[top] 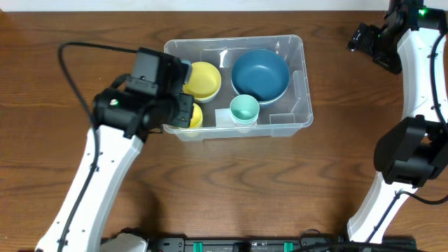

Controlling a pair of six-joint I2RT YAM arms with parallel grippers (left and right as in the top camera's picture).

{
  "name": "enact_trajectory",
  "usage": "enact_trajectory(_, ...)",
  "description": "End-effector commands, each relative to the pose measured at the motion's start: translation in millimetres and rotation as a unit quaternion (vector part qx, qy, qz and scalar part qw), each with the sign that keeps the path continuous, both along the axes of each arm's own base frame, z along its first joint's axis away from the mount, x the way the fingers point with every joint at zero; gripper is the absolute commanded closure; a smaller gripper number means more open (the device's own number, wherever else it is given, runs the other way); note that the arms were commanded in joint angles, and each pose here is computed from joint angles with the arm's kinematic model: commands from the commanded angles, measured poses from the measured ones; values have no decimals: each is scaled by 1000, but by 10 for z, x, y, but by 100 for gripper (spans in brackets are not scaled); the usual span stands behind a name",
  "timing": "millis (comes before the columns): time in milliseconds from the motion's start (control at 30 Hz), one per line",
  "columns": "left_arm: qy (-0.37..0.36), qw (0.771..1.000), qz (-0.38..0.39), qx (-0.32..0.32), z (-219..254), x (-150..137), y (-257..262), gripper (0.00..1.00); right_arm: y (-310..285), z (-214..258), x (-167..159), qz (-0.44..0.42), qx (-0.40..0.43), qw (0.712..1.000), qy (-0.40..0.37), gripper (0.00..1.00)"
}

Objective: Pack container
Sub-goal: 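Lift the white cup and carry it toward the yellow cups in the bin, then lower the white cup into the yellow cups and open the left gripper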

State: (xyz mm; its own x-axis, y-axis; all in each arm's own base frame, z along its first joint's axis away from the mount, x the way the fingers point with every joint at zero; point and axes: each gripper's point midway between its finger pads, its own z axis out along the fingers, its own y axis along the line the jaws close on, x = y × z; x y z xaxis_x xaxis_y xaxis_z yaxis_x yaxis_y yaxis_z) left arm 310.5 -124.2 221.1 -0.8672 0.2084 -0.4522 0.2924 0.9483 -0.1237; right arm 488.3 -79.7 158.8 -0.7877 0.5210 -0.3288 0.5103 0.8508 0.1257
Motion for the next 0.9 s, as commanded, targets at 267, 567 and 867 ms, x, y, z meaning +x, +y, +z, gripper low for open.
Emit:
enact_trajectory(267,79,996,-28,42,-551,59,-77,93,18,28,10,-4,3,1000,-4,1)
enact_trajectory(567,93,994,-27,47,-612,39,-69,12,20,28,10,-3,3,1000,-4,1)
enact_trajectory(867,67,997,-12,37,-150,-97,85,2,18,28,10,-4,3,1000,-4,1)
